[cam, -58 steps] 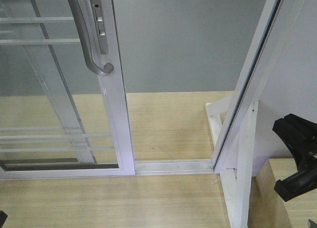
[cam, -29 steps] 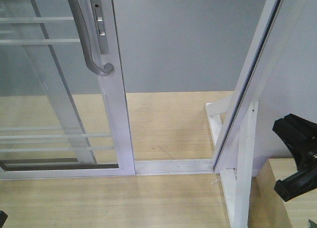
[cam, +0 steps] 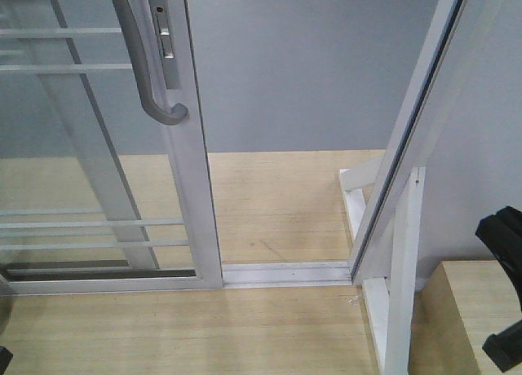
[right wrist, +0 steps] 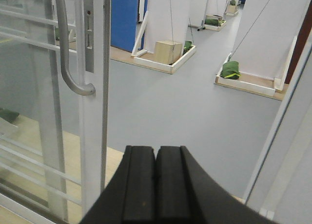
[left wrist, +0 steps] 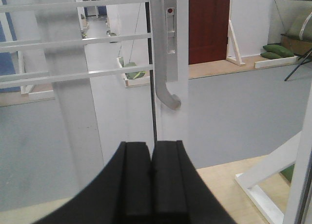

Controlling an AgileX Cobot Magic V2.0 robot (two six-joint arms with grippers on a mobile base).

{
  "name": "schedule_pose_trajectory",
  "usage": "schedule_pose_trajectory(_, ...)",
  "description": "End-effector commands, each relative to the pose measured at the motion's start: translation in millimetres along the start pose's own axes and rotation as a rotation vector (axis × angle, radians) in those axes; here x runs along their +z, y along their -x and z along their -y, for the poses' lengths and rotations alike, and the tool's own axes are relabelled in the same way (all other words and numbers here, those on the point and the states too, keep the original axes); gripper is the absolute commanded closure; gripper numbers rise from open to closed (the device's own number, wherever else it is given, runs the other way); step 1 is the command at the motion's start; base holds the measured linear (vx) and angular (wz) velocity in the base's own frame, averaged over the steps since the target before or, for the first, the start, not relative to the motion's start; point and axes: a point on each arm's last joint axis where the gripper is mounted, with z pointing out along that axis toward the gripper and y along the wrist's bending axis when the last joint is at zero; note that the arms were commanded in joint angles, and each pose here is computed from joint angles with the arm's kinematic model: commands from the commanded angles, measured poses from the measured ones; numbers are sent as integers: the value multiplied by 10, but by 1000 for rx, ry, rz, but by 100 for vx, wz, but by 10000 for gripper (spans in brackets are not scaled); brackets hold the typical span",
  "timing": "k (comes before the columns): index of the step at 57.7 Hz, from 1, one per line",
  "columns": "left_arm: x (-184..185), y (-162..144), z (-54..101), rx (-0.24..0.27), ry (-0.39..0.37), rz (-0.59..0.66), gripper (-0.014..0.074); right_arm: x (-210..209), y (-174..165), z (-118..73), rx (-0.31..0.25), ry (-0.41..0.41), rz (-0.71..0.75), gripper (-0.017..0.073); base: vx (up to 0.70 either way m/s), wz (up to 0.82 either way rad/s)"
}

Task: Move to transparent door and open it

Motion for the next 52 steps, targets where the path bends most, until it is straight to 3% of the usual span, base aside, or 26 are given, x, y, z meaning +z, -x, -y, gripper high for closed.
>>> schedule_pose_trajectory(1,-8,47,9,-8,-11,84,591,-61,5,36,-36,-63,86,564,0,0)
schedule_pose_trajectory(9,-8,47,9,-8,-11,84,591,-36,-351,43,-1,-127,124,564,0,0)
schedule_pose_trajectory(16,-8,47,9,-8,-11,84,591,-25,-616,43,80,-171,125,564,0,0)
schedule_pose_trajectory(30,-8,46,9,-8,-11,83,591,-51,-635,94,96,-277,114,564,0,0)
schedule_pose_trajectory(52,-8,46,9,-8,-11,83,591,-51,-636,95,96,-278,112,564,0,0)
